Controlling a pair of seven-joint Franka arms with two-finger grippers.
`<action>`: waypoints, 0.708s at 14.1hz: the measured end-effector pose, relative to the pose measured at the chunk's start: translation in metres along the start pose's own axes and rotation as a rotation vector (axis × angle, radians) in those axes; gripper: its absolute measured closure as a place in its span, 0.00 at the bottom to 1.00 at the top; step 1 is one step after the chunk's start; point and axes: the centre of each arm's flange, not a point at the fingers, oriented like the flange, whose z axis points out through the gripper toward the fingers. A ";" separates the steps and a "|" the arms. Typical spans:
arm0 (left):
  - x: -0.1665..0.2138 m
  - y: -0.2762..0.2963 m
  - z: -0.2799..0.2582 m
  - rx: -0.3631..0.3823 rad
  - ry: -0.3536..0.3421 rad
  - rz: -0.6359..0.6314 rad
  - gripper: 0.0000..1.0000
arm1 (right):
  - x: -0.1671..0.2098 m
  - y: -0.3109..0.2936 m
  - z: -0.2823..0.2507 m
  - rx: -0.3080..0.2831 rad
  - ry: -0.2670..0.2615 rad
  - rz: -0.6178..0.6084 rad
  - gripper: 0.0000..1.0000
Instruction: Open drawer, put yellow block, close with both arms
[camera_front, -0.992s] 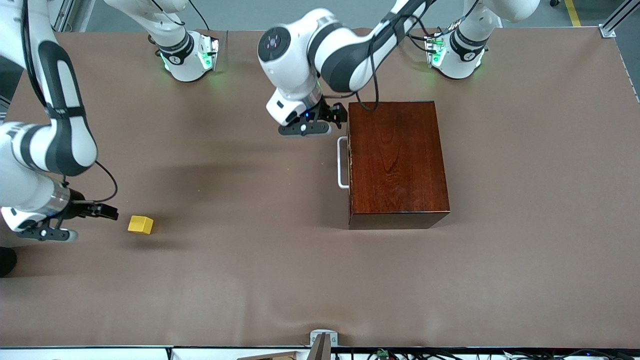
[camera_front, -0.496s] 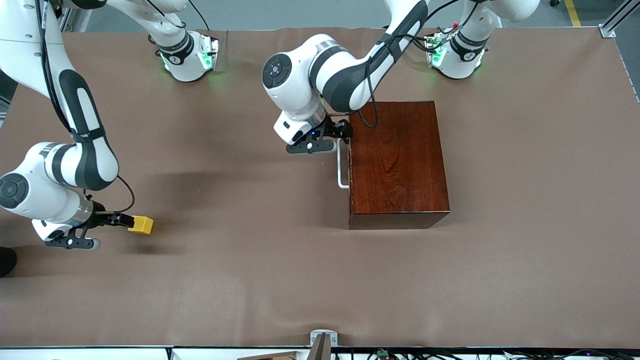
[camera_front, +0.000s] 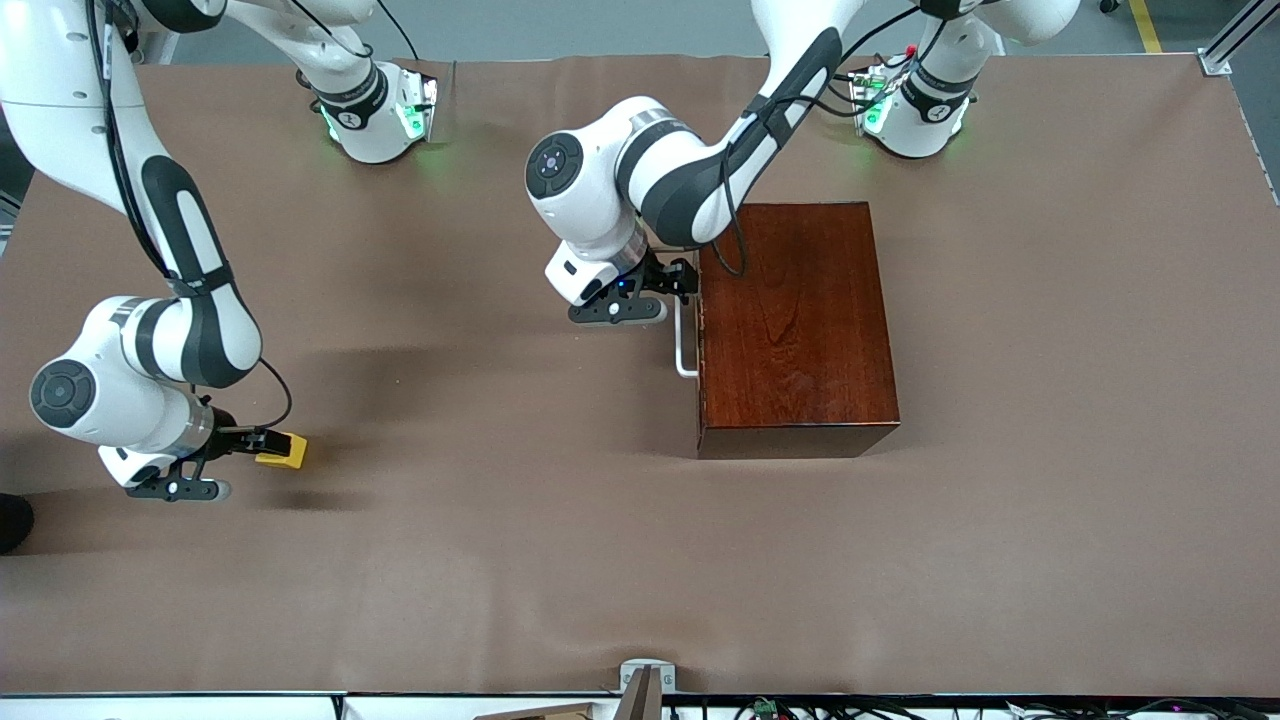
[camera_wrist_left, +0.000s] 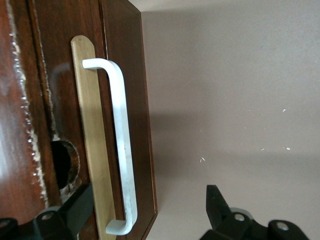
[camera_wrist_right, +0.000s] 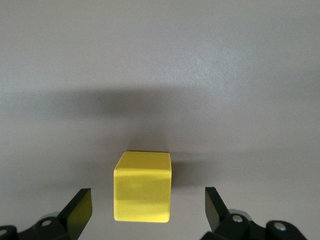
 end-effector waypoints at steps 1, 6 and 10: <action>0.000 0.001 0.003 0.003 -0.002 0.000 0.00 | 0.000 0.001 0.005 -0.001 -0.002 0.001 0.00; 0.001 0.005 0.018 0.015 -0.012 0.003 0.00 | -0.001 0.001 0.032 -0.001 -0.015 0.001 0.00; 0.003 0.011 0.029 0.010 -0.007 0.006 0.00 | -0.002 0.000 0.038 -0.001 -0.021 0.000 0.00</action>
